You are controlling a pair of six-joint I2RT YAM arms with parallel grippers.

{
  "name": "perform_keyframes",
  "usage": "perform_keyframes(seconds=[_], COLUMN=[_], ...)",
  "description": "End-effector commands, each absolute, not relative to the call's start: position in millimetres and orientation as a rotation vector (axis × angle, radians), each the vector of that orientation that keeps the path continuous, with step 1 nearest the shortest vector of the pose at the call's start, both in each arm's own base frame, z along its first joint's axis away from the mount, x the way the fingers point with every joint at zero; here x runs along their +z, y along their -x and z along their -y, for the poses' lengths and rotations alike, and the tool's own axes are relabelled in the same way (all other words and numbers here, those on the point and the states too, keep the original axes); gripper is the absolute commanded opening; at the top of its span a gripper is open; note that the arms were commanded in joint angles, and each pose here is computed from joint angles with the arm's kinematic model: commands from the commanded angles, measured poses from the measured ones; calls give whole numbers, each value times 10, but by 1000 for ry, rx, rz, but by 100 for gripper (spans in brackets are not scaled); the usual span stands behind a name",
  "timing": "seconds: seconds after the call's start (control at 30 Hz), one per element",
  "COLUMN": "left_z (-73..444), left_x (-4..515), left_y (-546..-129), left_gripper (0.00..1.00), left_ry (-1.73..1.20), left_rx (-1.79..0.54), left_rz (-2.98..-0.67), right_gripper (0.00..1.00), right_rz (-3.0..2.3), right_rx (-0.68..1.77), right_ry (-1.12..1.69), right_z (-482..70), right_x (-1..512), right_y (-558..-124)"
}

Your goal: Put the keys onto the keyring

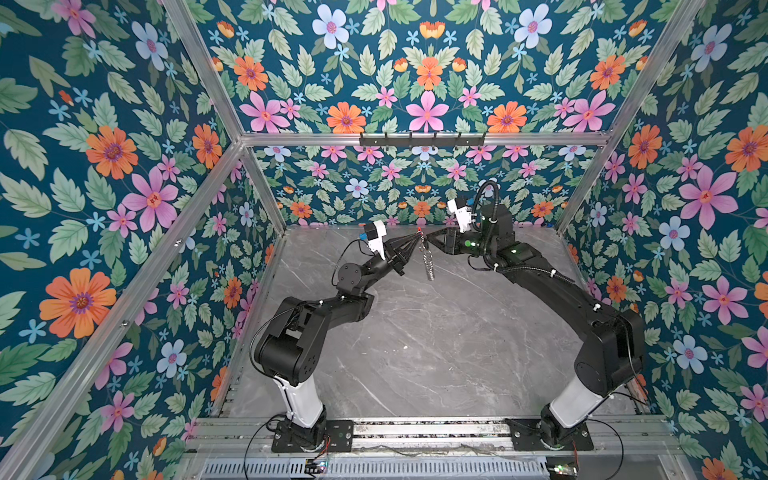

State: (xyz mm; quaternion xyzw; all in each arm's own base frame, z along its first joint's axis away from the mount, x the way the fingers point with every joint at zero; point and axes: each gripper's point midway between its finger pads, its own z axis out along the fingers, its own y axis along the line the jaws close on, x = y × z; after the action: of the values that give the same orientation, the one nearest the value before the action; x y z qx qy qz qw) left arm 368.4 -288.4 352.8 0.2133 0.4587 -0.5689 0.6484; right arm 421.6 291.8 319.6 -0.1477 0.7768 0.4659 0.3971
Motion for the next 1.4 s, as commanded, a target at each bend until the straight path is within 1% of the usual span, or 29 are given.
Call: perform_keyframes(seconds=[0.0, 0.13, 0.37, 1.0, 1.13, 1.17, 1.23, 1.37], left_z=[2918, 2969, 2936, 2942, 2945, 2945, 2947, 2934], left_x=[3657, 3704, 3756, 3907, 3909, 3913, 3903, 3893], left_y=[-3528, -3527, -3564, -3534, -3534, -3533, -3531, -3533], left_gripper=[0, 0, 0, 0, 0, 0, 0, 0], left_ry=[-554, -584, -572, -597, -597, -597, -598, -598], left_rx=[-1394, -1440, -1454, -1552, -1560, -1562, -1562, -1556], left_rz=[-978, -974, -972, -975, -978, -978, -981, -983], right_gripper=[32, 35, 36, 35, 38, 37, 33, 14], right_rz=[-1840, -1775, -1687, -1689, -1688, -1691, -1689, -1693], right_rx=[1287, 1327, 1359, 1417, 1423, 1424, 1423, 1414], right_ry=[473, 534, 588, 627, 633, 632, 632, 631], right_z=[-2933, -2947, -2941, -3042, -3057, -3060, -3057, -3042], right_x=[3553, 3633, 3701, 3588, 3596, 3590, 3596, 3588], right_y=[-4026, -3904, -3755, -3823, -3818, -3815, -3810, -3790])
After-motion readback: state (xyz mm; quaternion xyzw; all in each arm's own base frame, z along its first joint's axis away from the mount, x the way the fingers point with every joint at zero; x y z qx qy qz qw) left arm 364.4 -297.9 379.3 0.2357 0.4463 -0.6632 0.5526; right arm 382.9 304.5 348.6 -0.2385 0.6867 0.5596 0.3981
